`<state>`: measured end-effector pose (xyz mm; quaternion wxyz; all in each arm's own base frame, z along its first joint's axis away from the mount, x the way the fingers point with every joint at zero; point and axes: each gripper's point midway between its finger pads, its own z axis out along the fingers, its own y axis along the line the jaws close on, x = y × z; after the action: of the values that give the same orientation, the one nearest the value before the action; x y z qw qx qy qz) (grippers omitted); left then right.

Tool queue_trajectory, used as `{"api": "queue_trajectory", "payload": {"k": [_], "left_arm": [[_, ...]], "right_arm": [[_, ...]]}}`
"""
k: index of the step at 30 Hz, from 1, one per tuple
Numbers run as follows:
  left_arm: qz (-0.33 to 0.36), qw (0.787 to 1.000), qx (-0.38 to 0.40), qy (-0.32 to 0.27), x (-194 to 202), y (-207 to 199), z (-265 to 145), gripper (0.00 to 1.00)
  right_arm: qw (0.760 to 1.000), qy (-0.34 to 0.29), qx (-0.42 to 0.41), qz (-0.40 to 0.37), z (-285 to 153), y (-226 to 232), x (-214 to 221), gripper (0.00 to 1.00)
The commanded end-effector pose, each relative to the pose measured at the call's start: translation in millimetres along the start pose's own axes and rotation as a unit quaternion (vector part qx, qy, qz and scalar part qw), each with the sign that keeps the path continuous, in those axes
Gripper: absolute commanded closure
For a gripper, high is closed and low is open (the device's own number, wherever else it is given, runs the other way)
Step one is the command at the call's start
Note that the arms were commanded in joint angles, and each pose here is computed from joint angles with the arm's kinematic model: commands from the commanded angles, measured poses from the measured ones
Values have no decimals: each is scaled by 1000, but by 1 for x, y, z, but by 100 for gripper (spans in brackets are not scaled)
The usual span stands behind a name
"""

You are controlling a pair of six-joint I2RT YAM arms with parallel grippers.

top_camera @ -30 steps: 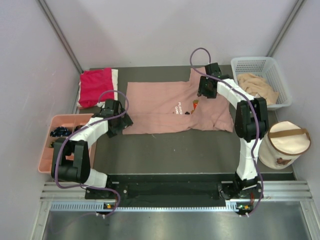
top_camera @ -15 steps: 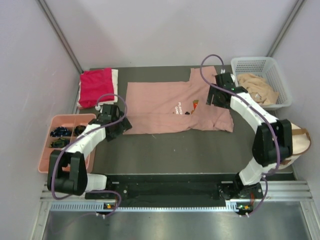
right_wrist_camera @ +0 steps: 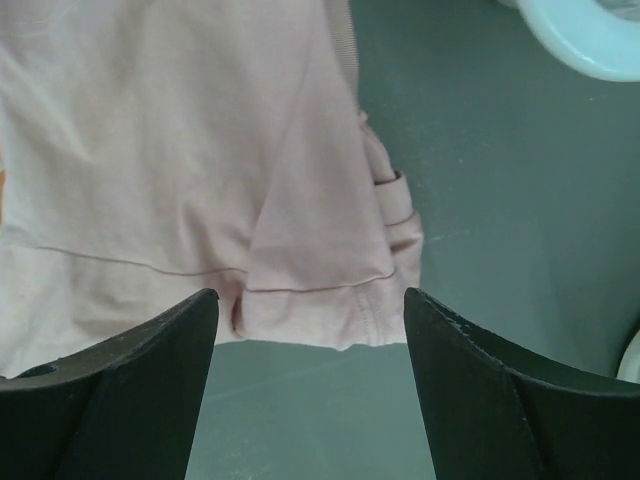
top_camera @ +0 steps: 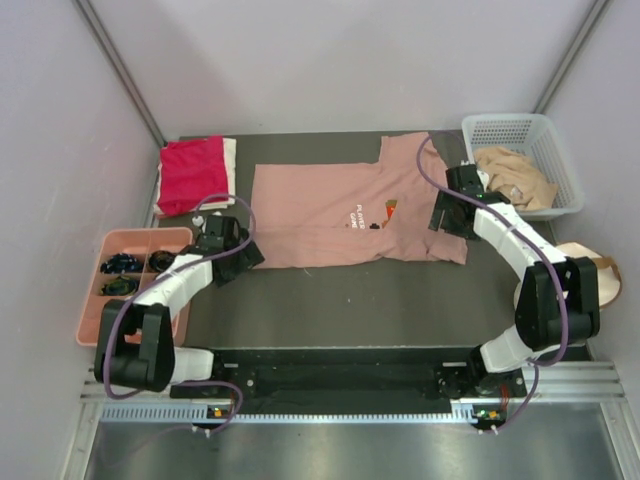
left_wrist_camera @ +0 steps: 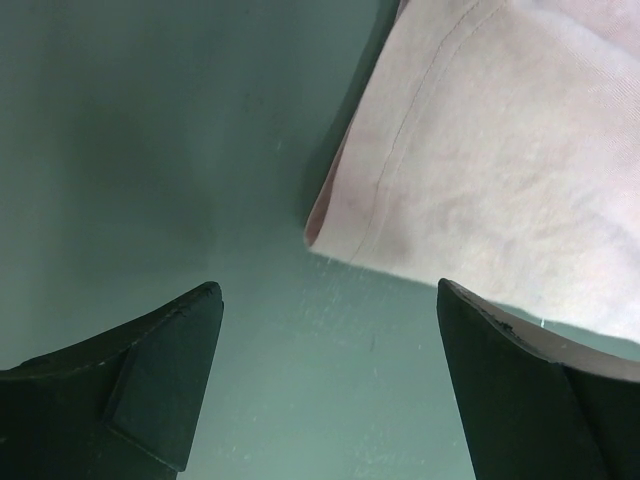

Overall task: Fold and stack the t-shirts
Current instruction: Fold the flattened tshirt in 1/3 of the way

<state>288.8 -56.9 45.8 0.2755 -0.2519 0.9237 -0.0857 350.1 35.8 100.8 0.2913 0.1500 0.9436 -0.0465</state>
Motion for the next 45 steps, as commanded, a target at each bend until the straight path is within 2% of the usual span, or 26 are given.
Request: {"api": "queue_trajectory", "payload": {"k": [1,12,28,38,40,41,43,44,45], "left_arm": [[13,998,45,-48,-38,-32,4,9],[34,998,31,-45,-53,-39,22,15],[17,1000,12,-9,-17,-15,26,23],[20,1000,5,-9,-20,-16,36,27],[21,1000,7,-10,-21,-18,36,34],[21,1000,7,-11,-23,-18,35,44],[22,1000,9,-12,-24,-19,34,53],[22,1000,6,-12,-23,-18,34,62],[22,1000,6,-12,-23,-18,33,66]], "right_arm": [[1000,-24,-3,16,-3,-8,-14,26],[1000,-17,-2,18,1,-9,-9,27],[1000,-18,-1,19,-1,-12,-6,28],[1000,-15,4,16,1,-15,-2,28],[1000,-13,5,15,1,-16,-1,28],[1000,-14,7,15,1,-17,-1,28],[1000,-14,8,14,1,-18,-1,28],[1000,-14,9,16,1,-19,0,28],[1000,-14,9,16,1,-20,-1,28]]}}
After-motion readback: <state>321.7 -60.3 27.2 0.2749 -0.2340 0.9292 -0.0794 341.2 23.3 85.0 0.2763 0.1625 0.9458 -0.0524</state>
